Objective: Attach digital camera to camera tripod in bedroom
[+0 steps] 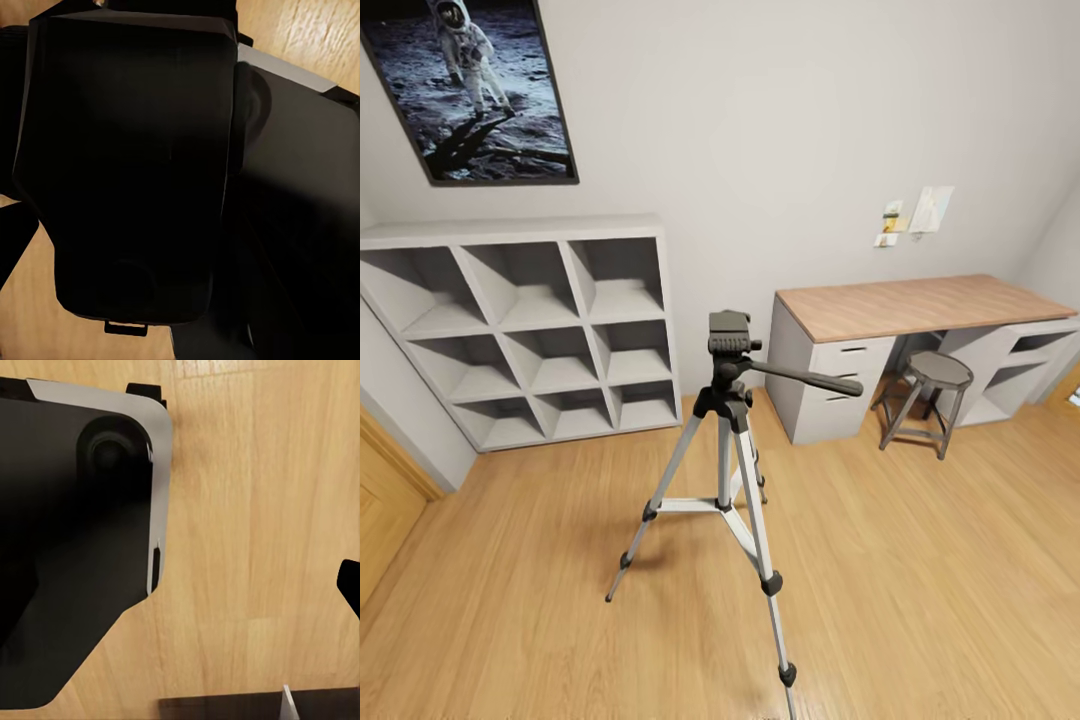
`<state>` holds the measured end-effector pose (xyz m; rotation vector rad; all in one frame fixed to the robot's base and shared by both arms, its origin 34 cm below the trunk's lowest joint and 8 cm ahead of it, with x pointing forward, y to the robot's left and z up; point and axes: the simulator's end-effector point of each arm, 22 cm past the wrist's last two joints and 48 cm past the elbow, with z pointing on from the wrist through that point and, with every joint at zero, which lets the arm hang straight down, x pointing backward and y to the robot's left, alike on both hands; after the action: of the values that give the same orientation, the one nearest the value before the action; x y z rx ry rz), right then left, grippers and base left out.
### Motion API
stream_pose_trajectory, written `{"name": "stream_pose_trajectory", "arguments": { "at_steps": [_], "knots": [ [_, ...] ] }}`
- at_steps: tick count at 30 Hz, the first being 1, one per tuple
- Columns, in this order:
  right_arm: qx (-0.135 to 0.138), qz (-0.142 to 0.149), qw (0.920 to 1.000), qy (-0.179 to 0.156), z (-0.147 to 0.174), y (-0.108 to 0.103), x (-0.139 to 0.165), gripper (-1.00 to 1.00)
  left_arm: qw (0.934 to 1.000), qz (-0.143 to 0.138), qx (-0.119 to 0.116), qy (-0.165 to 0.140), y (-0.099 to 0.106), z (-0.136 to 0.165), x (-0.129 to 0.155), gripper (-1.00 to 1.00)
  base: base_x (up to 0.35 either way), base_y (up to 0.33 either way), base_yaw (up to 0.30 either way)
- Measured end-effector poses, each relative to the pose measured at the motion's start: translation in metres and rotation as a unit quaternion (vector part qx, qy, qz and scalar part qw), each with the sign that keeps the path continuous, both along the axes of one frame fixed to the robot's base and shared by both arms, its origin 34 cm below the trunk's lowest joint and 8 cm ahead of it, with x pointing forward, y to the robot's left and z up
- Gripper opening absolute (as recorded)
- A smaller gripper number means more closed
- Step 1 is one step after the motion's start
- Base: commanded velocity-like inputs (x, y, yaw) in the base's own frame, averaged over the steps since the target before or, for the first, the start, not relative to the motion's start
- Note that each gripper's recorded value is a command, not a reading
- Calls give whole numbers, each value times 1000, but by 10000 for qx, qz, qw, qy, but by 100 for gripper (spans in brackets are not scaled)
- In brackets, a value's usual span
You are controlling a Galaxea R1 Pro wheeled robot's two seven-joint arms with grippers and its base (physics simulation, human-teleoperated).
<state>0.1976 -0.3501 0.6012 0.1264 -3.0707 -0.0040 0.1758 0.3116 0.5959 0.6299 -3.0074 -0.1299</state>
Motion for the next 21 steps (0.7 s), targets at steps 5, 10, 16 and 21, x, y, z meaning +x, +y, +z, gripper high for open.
{"name": "stream_pose_trajectory", "arguments": {
  "at_steps": [5,10,16,21],
  "knots": [
    [-6,-2,10000,17,0,-1,-1,100,10000,0,0,8,0,0,-1,-100,0,0,0],
    [20,8,10000,19,0,1,-1,100,10000,0,0,9,0,0,-1,-100,0,0,0],
    [31,8,10000,36,0,3,-2,100,10000,-5,0,10,0,0,-1,-100,0,0,0],
    [9,44,10000,67,-1,3,-2,100,10000,-11,-7,10,-1,0,-1,-100,0,0,0]
  ]
}}
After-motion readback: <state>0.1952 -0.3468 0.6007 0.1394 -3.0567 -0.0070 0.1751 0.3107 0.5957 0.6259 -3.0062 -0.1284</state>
